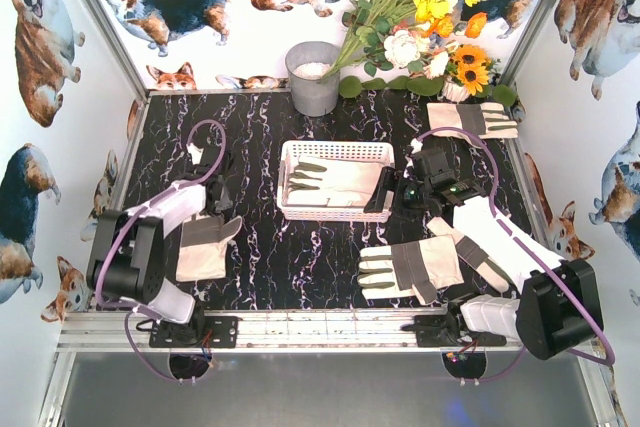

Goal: Put the gloves into the storage basket
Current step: Adjust the glove at the center of the board.

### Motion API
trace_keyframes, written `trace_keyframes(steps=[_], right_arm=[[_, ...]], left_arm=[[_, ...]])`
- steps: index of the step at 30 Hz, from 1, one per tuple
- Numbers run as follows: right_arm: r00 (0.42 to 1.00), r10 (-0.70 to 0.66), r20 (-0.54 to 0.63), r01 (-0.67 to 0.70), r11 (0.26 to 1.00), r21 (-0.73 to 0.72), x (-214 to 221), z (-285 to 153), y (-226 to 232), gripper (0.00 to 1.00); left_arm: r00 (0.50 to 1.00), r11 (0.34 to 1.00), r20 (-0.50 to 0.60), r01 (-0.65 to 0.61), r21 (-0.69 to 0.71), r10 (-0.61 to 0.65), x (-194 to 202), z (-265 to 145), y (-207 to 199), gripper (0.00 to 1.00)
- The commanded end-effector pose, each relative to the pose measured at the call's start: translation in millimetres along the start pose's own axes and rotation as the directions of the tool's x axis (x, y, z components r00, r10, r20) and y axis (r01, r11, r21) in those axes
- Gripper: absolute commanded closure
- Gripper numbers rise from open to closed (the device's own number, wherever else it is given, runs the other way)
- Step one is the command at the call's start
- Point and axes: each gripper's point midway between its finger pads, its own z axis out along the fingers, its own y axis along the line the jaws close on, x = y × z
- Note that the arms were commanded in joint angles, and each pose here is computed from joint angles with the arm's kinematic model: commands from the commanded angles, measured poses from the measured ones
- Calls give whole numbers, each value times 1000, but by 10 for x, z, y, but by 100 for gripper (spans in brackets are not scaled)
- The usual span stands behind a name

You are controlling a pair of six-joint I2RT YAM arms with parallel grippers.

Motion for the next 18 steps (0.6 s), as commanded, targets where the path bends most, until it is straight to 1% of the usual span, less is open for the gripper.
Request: trace_keyframes(steps=[1, 4, 7, 8, 11, 13, 18], right_arm=[[997, -26, 73, 31, 998, -58, -234, -77, 192, 17], [997, -27, 77, 31, 998, -57, -239, -81, 191, 17], [997, -25, 76, 29, 998, -57, -239, -80, 193, 18], [997, -26, 77, 30, 998, -58, -241, -83, 196, 18], [997, -27, 78, 32, 998, -57, -244, -89, 196, 17], [997, -27, 78, 32, 998, -54, -242, -97, 192, 17], [996, -35, 82, 39, 998, -47, -243, -100, 176, 18]], left_arm=[[999, 998, 48, -10, -55, 13, -207, 79, 50, 73], [999, 998, 42, -15, -64, 18, -202, 92, 58, 88], [999, 999, 51, -10, -46, 12, -221, 51, 38, 98], [998, 999, 54, -8, -34, 10, -232, 23, 24, 100], [998, 999, 69, 6, 50, -10, -278, -116, -79, 100], [996, 987, 78, 16, 158, -29, -301, -263, -221, 100], [996, 929, 63, 38, 368, -65, -260, -580, -455, 100]])
